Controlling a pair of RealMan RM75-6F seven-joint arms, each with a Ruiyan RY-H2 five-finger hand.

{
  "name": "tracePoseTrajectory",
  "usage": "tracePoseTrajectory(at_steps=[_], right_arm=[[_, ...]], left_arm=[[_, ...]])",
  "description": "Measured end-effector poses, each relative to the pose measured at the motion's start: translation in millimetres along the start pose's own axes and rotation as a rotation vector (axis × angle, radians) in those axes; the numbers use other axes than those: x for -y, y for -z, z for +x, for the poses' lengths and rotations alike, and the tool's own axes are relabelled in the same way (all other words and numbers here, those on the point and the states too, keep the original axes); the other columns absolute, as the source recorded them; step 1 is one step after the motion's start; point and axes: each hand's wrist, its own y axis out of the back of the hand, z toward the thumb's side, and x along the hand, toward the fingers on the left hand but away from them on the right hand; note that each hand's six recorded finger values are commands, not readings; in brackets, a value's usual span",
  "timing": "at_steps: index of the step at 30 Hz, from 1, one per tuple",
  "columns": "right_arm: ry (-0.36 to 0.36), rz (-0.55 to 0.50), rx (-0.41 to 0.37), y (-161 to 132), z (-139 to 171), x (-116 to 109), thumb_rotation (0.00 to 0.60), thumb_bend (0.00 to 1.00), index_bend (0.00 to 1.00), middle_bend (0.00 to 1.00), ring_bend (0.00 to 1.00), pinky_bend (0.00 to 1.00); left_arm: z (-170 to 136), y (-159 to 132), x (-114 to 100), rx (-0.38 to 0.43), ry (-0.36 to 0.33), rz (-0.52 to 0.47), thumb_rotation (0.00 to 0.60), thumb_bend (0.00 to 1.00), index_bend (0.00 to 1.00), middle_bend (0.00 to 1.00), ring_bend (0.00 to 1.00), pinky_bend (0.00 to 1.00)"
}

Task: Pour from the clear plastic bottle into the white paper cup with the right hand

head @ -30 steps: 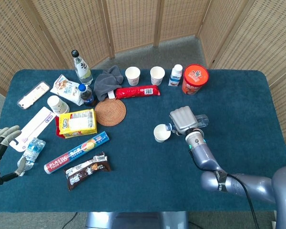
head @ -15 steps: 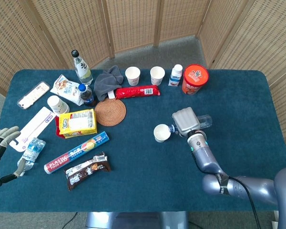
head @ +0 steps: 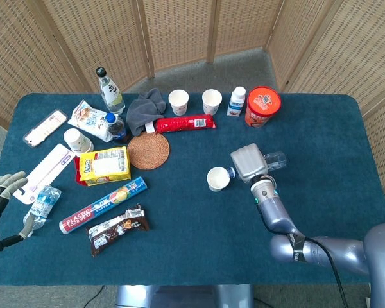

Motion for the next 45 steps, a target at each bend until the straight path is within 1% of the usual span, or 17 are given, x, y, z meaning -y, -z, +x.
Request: tracePoseTrajectory(at_steps=[16, 33, 45], right_arm=[[0.01, 0.082, -0.005, -6, -3, 4, 0.6, 0.22, 0.71, 0.68, 0.59, 0.58], [0.056, 0.146, -0.019, -14, -1, -2, 0.6, 0.22, 0.71, 0.69, 0.59, 0.57], [0.052, 0.161, -0.021, -22, -3, -3, 0.6, 0.22, 0.7, 0.68, 0.59, 0.57]], left_arm=[[-3, 2, -1, -0.007, -0.005, 0.003, 0.456, 0.5, 0.13, 0.13, 0.1, 0.07], [-3, 0, -1, -0.003, -0.004, 0.002, 0.456, 0.5, 0.13, 0.13, 0.1, 0.07], [-2, 3, 1, -0.008, -0.001, -0.001, 0.452, 0.5, 0.13, 0.13, 0.1, 0.07]])
